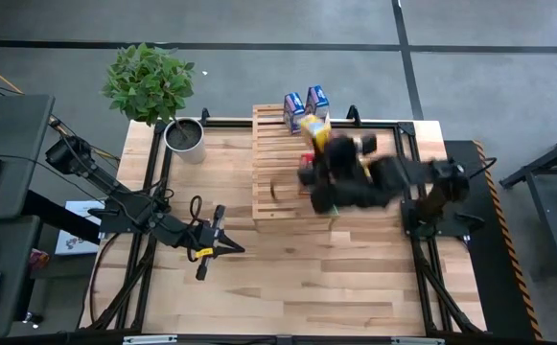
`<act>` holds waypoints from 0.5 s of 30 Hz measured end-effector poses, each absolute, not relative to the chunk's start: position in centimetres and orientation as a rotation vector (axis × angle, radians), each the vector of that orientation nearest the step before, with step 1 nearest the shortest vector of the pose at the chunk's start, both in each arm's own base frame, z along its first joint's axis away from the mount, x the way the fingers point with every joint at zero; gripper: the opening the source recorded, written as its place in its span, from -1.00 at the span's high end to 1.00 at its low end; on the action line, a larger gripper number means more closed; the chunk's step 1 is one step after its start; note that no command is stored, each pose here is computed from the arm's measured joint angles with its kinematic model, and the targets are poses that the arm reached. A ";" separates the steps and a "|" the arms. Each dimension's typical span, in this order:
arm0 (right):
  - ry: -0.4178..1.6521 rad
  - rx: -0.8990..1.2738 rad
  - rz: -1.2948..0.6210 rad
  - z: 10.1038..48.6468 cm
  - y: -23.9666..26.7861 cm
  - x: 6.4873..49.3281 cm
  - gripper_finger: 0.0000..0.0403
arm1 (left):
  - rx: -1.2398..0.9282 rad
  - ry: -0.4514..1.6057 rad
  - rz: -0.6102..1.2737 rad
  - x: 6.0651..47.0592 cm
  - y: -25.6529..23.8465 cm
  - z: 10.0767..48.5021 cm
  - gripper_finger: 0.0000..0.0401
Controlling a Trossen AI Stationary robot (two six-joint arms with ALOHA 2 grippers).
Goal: Stack cereal on shelf
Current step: Put the yellow cereal box on the shelf
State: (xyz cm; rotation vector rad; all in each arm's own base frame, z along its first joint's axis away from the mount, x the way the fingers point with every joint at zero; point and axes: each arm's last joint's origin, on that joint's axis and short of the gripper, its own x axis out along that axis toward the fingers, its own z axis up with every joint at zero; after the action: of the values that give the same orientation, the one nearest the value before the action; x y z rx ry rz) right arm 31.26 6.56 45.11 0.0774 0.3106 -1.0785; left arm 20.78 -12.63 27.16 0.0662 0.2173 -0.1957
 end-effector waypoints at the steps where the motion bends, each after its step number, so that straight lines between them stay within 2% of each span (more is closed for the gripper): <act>1: 0.348 0.121 -1.105 44.9 5.0 31.3 0.31 | 0.065 0.218 -0.194 20.8 -12.6 27.2 1.00; 8: 0.545 0.340 -1.227 44.0 -3.7 31.4 0.31 | 0.065 0.216 -0.178 20.8 -12.5 27.2 1.00; 15: 0.660 0.526 -1.204 43.6 -7.7 30.9 0.31 | 0.065 0.216 -0.176 20.8 -12.5 27.2 1.00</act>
State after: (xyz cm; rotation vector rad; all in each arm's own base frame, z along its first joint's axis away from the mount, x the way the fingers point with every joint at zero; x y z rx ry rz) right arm 30.89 -7.73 43.57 0.5262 0.6599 -1.2041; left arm 20.81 -12.54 27.17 0.0649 0.2160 -0.1764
